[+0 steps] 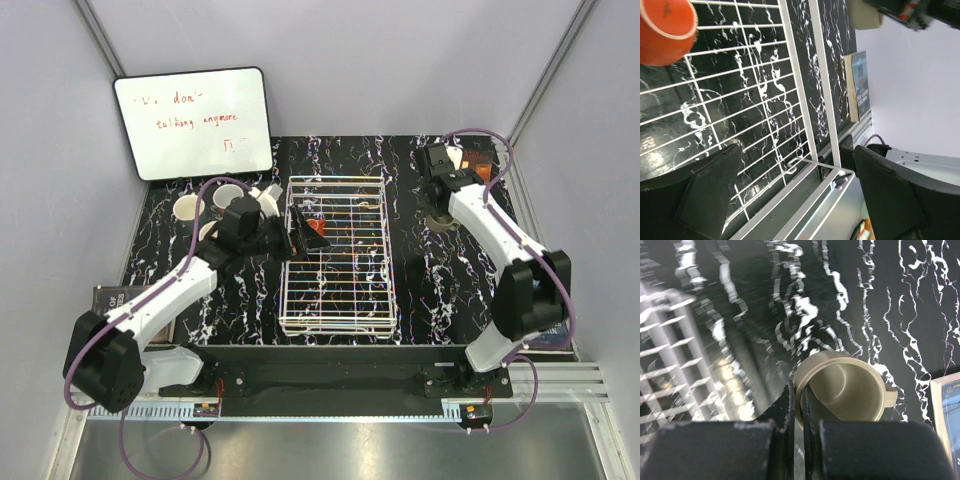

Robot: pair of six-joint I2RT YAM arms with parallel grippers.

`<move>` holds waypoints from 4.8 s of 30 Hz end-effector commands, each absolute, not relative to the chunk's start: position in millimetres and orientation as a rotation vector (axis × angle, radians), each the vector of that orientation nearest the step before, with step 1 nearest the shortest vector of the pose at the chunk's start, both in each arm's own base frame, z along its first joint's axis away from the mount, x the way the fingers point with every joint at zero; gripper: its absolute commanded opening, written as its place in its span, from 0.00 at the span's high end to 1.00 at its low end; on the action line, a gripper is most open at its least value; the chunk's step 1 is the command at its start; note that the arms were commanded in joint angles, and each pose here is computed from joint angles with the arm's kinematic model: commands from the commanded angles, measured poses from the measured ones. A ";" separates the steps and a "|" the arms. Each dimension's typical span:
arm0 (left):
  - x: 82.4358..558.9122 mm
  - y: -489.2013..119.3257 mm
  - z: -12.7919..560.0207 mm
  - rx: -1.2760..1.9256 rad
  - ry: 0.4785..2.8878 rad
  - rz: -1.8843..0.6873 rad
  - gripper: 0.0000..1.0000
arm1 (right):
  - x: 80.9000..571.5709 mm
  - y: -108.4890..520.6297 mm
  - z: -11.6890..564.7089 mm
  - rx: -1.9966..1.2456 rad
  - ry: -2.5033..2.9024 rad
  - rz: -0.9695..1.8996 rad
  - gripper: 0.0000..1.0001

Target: Unload the cups from the dish rack

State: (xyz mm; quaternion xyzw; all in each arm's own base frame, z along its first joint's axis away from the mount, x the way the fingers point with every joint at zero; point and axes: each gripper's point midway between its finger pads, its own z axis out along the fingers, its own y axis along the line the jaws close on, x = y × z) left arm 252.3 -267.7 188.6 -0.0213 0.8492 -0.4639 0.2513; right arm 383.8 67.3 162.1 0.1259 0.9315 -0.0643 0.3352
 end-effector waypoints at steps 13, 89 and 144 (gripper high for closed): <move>249.0 -240.9 190.5 -0.058 2.271 -1.089 0.01 | 473.8 47.5 107.4 0.455 2.458 -0.282 1.00; 375.6 -228.9 205.5 -0.040 2.247 -0.197 0.05 | 324.8 147.4 246.8 0.220 2.278 0.657 0.34; 370.6 -262.3 94.1 0.140 2.440 -0.160 1.00 | 316.9 142.3 226.4 0.218 2.331 0.619 0.34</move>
